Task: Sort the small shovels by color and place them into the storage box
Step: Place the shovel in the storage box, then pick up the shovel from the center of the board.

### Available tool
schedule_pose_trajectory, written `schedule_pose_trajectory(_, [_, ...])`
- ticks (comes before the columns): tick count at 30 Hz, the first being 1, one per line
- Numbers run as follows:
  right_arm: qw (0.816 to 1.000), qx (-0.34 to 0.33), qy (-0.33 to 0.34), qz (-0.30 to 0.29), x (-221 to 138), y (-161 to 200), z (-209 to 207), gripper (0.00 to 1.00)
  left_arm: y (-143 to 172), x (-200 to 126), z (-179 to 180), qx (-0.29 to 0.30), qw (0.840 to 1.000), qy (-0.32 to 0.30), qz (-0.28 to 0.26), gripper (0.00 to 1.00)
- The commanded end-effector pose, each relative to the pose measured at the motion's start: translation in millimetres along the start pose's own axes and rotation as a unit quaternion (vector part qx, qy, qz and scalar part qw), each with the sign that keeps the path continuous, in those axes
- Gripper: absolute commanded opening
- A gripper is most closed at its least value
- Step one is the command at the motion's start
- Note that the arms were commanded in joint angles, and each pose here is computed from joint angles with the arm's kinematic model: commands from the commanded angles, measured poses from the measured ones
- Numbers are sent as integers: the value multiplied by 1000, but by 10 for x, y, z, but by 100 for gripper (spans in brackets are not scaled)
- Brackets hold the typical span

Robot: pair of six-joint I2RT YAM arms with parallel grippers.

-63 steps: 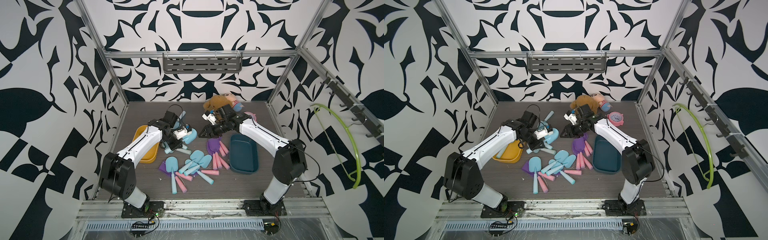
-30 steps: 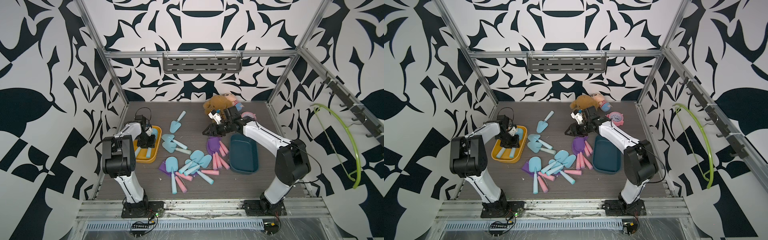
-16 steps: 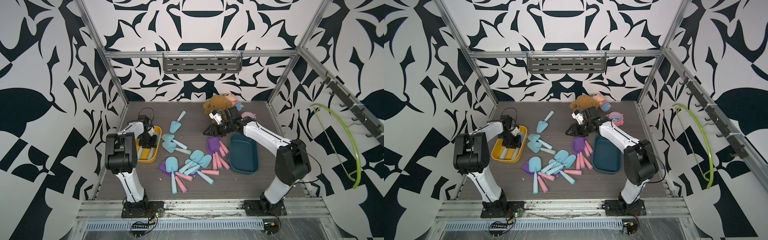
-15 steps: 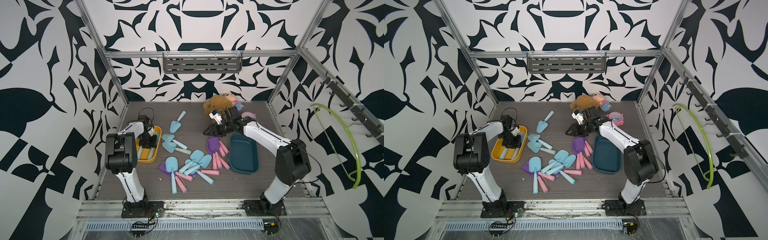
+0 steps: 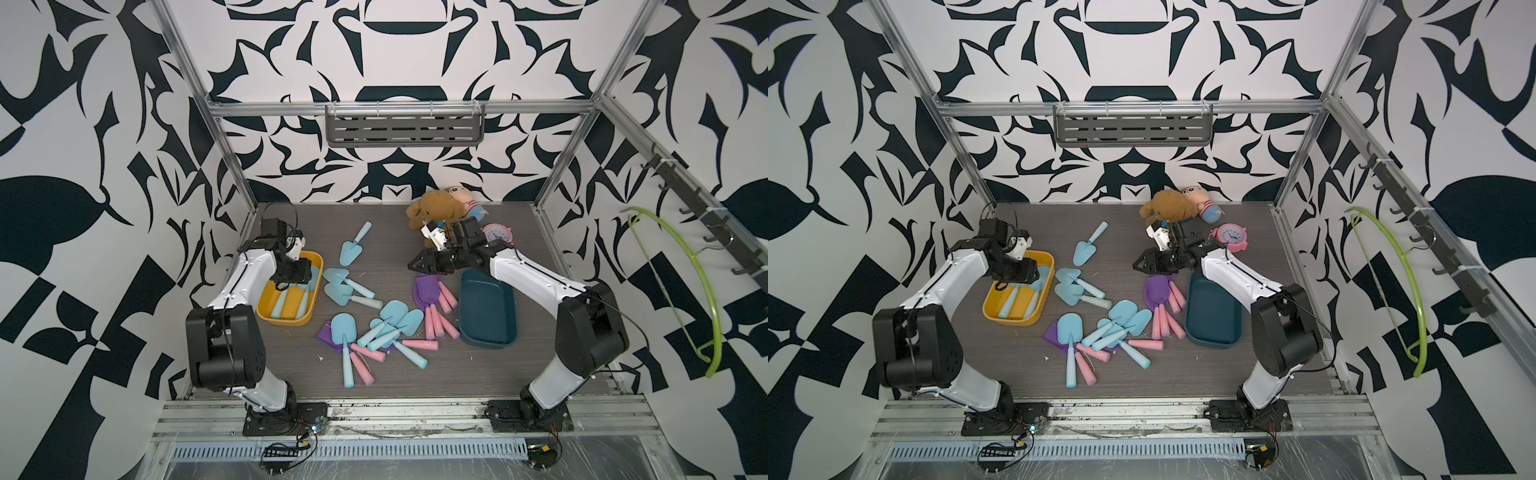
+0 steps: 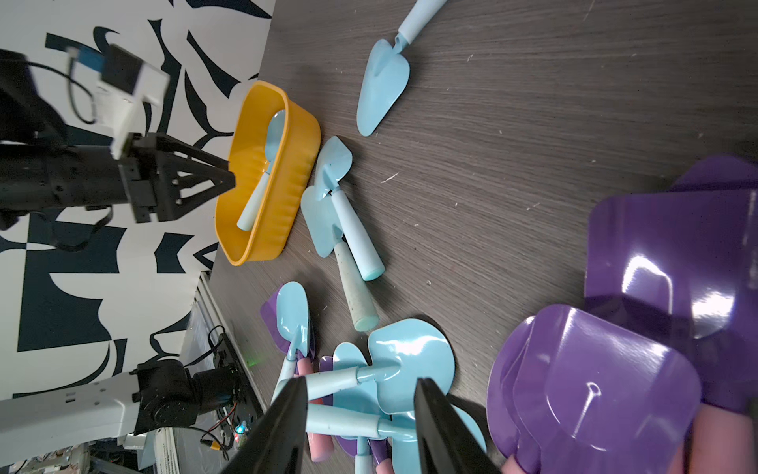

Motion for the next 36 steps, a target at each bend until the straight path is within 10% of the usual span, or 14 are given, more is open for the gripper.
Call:
schedule_pose_trajectory(1, [997, -29, -1, -68, -171, -207, 160, 47, -20, -37, -123, 31, 998, 56, 0, 57])
schedule_pose_trajectory(10, [996, -49, 14, -74, -226, -141, 297, 47, -430, 435, -757, 167, 984, 5, 62, 64])
schedule_pose_trajectory(18, [996, -49, 28, -67, -227, -35, 272, 47, -690, 1101, -1346, 297, 942, -158, 1, 70])
schedule_pose_trajectory(36, [996, -47, 36, -59, -192, 69, 215, 47, -667, 1840, -1585, 377, 880, -283, -57, 76])
Point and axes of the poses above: each gripper's point midway between its finger pads, its own x axis out along the fingers, its own z axis along the line the jaws close on, y = z × x, the point moved 8 cm from there along -x, back along the fingers, and after that the axes turned 15 degrees about -x, right-handed, at the moved point
